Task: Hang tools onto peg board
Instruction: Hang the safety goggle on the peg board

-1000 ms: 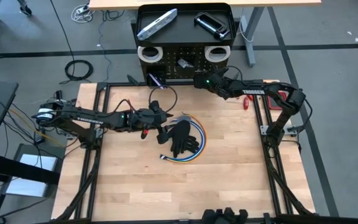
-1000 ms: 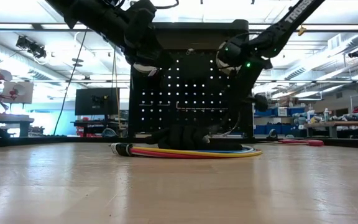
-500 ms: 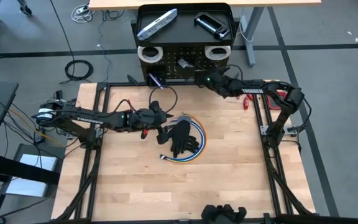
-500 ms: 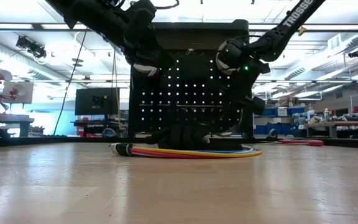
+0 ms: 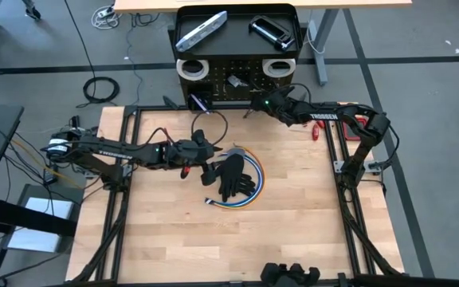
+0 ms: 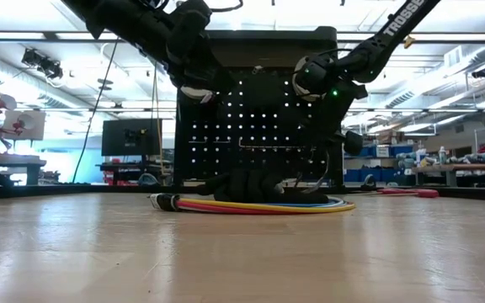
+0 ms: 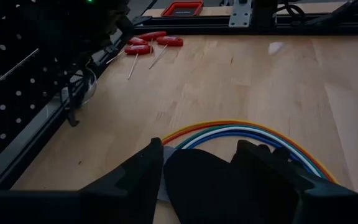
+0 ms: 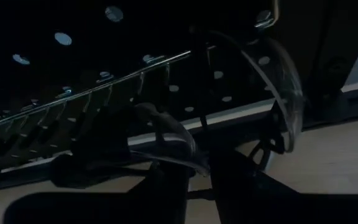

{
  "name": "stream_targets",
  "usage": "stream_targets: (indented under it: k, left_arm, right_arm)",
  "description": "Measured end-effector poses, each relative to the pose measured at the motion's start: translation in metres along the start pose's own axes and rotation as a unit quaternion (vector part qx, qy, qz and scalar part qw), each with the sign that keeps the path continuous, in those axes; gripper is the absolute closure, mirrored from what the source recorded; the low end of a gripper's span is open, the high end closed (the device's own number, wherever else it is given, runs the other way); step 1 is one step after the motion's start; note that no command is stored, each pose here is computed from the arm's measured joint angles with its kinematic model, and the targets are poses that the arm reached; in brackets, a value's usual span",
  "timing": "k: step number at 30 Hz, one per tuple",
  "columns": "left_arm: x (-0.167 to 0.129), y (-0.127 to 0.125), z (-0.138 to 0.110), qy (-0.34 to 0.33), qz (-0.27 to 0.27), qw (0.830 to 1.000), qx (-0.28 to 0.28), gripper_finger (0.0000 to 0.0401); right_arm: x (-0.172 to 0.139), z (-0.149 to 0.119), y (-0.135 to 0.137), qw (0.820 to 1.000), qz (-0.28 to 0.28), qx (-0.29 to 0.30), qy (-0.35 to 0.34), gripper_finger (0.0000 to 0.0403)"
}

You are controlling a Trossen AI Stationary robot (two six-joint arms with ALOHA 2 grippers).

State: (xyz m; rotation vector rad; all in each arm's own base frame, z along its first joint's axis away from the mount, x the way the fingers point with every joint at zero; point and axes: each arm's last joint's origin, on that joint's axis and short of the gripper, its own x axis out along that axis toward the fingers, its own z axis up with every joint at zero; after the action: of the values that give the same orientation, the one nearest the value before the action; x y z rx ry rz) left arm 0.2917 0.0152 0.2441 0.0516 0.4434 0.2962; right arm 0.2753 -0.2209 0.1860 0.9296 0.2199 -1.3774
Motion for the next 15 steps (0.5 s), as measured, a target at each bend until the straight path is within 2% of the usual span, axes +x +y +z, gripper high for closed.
stream_targets:
  k: [7,15]
  left_arm:
    - [0.0000,-0.0001,-0.0001,0.000,0.000,1.000,0.000,0.0190]
    - [-0.0001,-0.0002,0.0000,0.000,0.000,1.000,0.000,0.0190]
  right_arm:
    - [-0.0027,-0.0038,-0.0011,1.000,-0.011,-0.011,0.010,0.0316]
    - [-0.0040,0.0005,0.0033,1.000,0.007,-0.005,-0.014,0.0311]
